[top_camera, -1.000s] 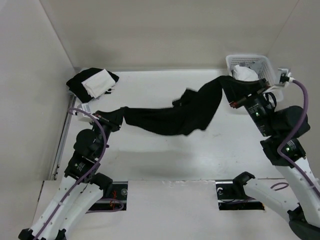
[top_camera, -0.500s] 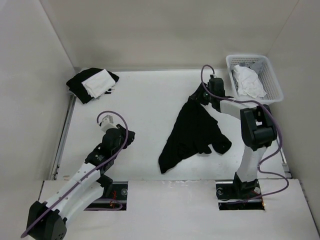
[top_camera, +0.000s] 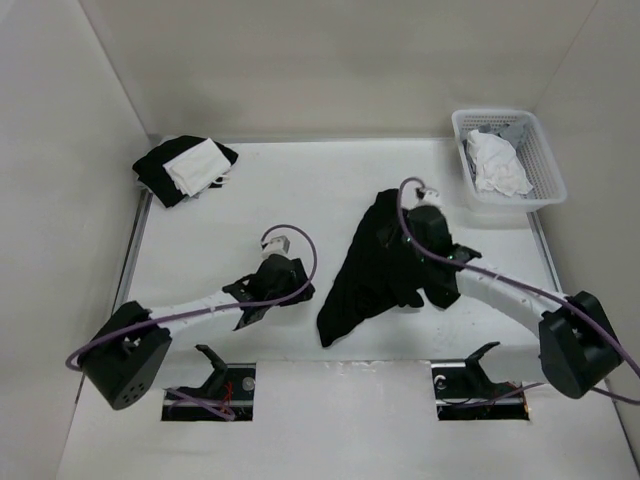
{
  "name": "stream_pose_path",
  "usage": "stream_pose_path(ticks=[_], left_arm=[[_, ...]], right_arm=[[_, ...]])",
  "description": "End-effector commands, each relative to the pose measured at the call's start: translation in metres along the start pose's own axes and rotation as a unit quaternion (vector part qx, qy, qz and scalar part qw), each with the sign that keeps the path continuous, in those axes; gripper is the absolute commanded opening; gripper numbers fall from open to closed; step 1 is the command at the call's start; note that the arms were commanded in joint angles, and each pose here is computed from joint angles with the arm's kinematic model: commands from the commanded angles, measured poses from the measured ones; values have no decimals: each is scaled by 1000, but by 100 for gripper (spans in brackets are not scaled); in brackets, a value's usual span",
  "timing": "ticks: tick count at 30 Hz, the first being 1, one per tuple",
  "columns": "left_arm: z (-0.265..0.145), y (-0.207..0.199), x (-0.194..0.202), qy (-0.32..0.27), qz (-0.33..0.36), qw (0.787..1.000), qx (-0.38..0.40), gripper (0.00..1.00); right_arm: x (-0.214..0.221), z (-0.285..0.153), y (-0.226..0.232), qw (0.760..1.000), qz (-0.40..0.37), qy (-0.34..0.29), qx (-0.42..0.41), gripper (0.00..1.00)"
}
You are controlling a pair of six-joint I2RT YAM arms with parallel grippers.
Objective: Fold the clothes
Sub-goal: Flatten the tank top out
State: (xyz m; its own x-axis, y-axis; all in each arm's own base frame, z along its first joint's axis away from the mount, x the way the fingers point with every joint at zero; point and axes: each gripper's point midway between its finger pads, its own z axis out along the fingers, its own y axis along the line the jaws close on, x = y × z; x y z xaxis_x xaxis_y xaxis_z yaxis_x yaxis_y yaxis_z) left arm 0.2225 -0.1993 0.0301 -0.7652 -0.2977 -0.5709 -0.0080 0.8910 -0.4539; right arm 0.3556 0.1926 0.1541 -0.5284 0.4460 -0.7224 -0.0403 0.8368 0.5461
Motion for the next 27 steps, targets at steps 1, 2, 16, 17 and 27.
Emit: stream_pose_path(ticks=[1,2,16,17,27], left_arm=[[6,-55,-8,4,9,995,98,49],[6,-60,-5,11,10,994,110,47],[11,-89,32,75,33,981,178,33],[12,-90,34,78,32,980,180,30],[18,-87,23,61,14,982,177,9]], right_arm=[[63,-25,-3,995,-67,65,28,31],[80,-34,3,992,-89,85,23,38],[137,-25,7,970,-176,145,79,43],[138,-24,8,970,-176,146,78,42],[132,-20,6,971,-171,149,74,10]])
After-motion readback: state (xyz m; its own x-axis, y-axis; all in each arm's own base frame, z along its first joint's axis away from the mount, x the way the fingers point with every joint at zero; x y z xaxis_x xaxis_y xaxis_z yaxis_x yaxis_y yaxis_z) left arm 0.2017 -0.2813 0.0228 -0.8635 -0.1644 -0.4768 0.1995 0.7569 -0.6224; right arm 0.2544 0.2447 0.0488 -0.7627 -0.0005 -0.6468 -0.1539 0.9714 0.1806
